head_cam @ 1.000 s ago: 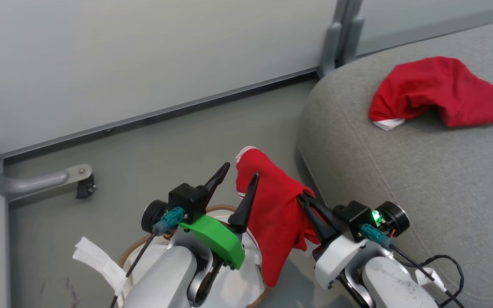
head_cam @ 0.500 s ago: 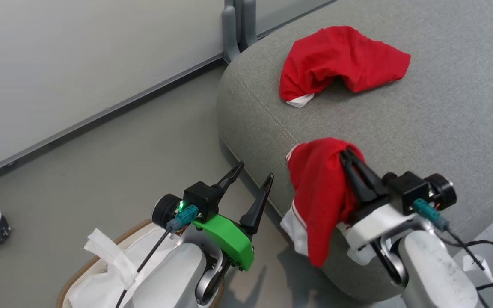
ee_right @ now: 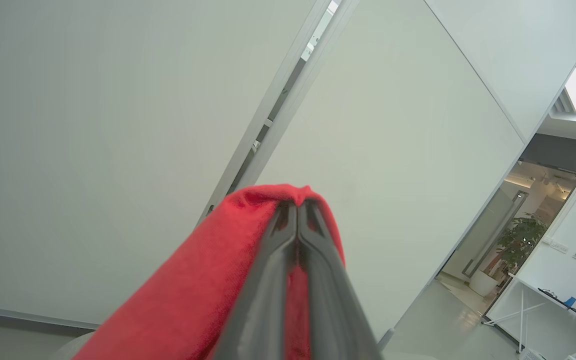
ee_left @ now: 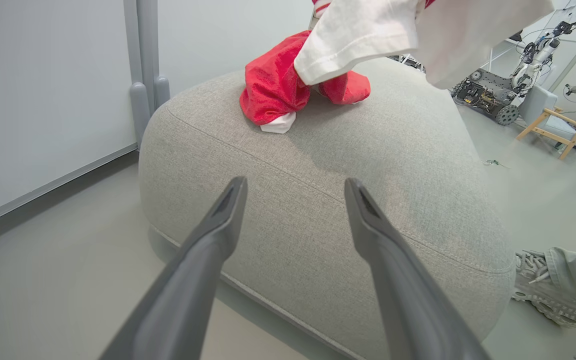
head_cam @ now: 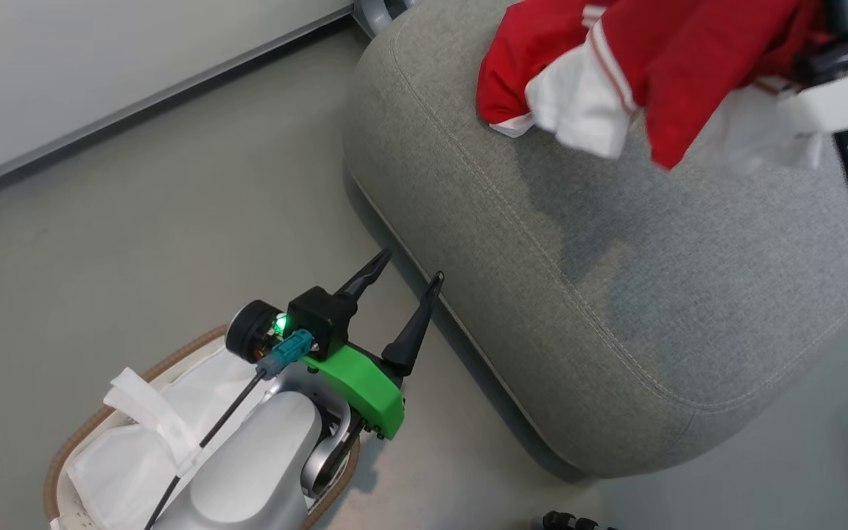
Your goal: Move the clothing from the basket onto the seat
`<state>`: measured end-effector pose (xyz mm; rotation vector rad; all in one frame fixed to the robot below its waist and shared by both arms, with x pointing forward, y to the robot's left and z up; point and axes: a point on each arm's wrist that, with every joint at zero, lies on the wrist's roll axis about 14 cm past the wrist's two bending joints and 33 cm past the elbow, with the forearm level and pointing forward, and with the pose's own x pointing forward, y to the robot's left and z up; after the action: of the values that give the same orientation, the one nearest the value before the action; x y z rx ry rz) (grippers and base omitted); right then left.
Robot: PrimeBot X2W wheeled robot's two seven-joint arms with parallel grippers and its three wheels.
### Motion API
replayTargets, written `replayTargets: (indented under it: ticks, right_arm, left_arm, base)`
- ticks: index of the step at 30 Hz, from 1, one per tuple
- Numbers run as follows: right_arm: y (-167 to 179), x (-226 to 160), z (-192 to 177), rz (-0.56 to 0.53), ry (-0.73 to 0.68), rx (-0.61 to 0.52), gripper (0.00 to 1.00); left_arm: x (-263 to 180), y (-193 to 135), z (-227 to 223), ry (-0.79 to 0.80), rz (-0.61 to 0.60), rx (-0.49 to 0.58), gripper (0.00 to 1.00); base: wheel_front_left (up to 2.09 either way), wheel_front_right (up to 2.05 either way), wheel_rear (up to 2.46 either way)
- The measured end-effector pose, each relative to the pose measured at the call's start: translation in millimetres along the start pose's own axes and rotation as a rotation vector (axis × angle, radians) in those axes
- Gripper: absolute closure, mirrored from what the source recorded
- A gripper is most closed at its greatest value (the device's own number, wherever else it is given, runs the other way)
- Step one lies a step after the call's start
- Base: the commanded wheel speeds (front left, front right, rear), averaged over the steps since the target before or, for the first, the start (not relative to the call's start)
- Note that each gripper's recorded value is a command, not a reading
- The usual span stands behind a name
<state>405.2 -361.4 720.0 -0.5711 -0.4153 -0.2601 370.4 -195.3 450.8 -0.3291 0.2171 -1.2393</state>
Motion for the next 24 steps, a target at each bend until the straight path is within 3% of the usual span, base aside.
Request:
replayTargets:
  ticks: [7,11,13,17,24]
  right_arm:
    - [-20,51,-23,-0.025,0.044,-0.124,1.00]
    - [-25,66,-59,-0.073,0.123,-0.122,1.00]
    - [-8,69,-98,-0.055,0.208,-0.129,1.00]
    - [23,58,-156,-0.012,0.342,-0.141,1.00]
    - [65,-12,-251,-0.009,0.619,-0.064,1.00]
  left_arm:
    - [2,25,-15,0.005,-0.013,-0.012,0.00]
    - [4,41,-20,-0.006,-0.023,-0.010,0.00]
    - [3,55,-27,-0.007,-0.019,-0.015,0.00]
    - [0,74,-40,-0.004,0.005,-0.045,0.00]
    - [-19,96,-61,0.027,0.071,-0.104,0.00]
  base:
    - [0.00,0.00,0.00]
    - [0.00,0.00,0.00]
    - [0.00,0.00,0.00]
    - [0.00,0.00,0.00]
    - [0.00,0.00,0.00]
